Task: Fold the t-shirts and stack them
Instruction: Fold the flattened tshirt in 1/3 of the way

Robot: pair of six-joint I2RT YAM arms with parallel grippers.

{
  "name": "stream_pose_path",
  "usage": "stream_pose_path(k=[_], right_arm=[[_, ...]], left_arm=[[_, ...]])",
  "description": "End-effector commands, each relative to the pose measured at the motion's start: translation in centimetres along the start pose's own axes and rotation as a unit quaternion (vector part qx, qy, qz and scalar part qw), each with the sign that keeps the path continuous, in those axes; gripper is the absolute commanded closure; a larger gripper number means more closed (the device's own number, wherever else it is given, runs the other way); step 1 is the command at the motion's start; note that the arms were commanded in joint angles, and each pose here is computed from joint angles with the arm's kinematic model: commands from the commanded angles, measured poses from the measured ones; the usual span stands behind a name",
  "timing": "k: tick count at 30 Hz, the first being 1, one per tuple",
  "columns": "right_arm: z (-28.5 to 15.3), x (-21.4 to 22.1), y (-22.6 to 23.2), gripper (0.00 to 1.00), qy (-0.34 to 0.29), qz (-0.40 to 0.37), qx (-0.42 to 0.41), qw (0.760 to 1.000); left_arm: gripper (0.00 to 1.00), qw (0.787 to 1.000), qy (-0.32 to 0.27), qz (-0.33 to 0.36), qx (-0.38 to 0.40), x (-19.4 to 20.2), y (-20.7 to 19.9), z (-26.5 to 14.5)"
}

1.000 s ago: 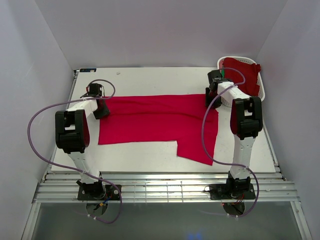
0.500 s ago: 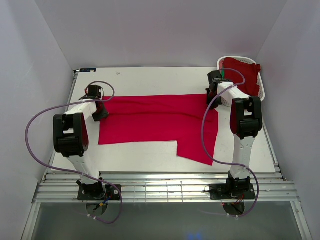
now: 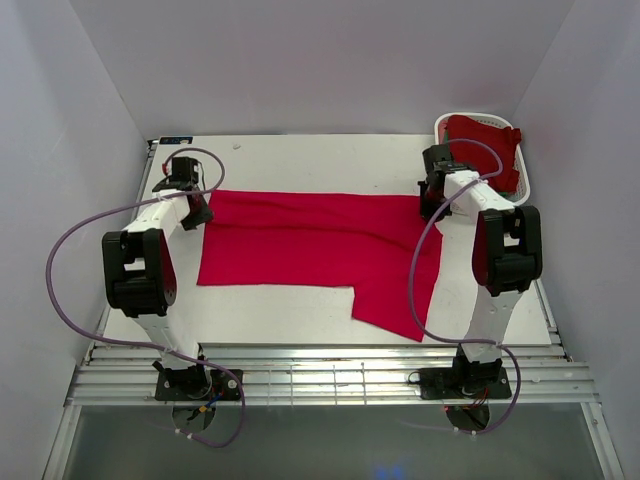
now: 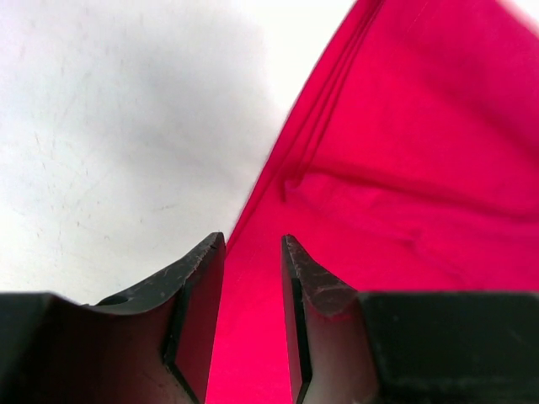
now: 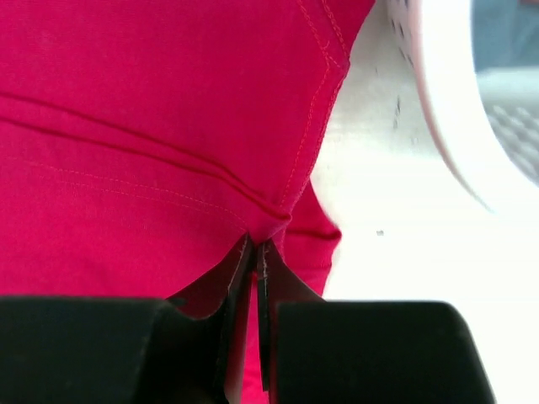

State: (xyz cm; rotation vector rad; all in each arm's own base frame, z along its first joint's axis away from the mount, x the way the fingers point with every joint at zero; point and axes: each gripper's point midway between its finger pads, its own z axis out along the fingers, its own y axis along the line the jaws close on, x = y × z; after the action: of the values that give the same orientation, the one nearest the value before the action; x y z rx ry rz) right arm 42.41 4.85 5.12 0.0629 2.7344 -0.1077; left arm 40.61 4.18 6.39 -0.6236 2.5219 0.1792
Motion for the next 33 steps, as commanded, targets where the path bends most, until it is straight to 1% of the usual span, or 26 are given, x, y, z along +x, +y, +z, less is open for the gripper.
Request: stream_pose_path(k=[1, 8, 10, 12, 13, 14, 17, 24, 26, 29, 33], right_arm=[[-2.2, 0.4, -0.5, 0.91, -0.013, -0.001, -0.008, 1.000], [-3.1, 2.7, -0.3, 0.91, 0.006, -0.008, -0.019, 1.000], [-3.2, 3.2, -0.1, 0.91, 0.011, -0.012, -0.020, 1.000], [-3.2, 3.4, -0.1, 0.91, 0.011, -0.014, -0.019, 1.000], [-3.1, 3.6, -0.2, 0.91, 0.014, -0.014, -0.017, 1.000], [-2.9, 3.7, -0.3, 0.91, 0.016, -0.016, -0.012, 1.000], [-2.4, 3.7, -0.3, 0.91, 0.022, -0.018, -0.010, 1.000], [-1.8, 2.9, 0.1, 0.92, 0.028, -0.017, -0.014, 0.999], [-1.7, 2.7, 0.1, 0.92, 0.029, -0.017, -0.012, 0.999], [-2.1, 2.0, 0.0, 0.92, 0.024, -0.017, -0.009, 1.000], [-2.9, 1.7, -0.1, 0.92, 0.018, -0.018, -0.008, 1.000]], left_arm=[[0.56, 0.998, -0.052, -0.018, 0.027, -4.0, -1.2, -3.1], [0.56, 0.996, -0.047, -0.031, 0.064, -5.5, -3.5, -2.3], [0.56, 0.997, -0.036, -0.030, 0.067, -5.3, -4.2, -1.1], [0.57, 0.996, -0.038, -0.033, 0.076, -6.1, -5.2, -0.8], [0.57, 0.996, -0.027, -0.032, 0.076, -5.6, -5.6, 0.3], [0.58, 0.995, -0.030, -0.033, 0.084, -6.2, -6.2, 0.4], [0.61, 0.995, -0.016, -0.038, 0.090, -5.9, -7.2, 1.8], [0.71, 0.992, -0.023, -0.047, 0.114, -6.4, -8.7, 3.6], [0.72, 0.991, -0.025, -0.035, 0.131, -5.7, -10.5, 3.3], [0.72, 0.991, -0.032, -0.033, 0.123, -5.7, -10.7, 3.6], [0.73, 0.995, -0.017, -0.029, 0.091, -4.6, -9.7, 4.9]])
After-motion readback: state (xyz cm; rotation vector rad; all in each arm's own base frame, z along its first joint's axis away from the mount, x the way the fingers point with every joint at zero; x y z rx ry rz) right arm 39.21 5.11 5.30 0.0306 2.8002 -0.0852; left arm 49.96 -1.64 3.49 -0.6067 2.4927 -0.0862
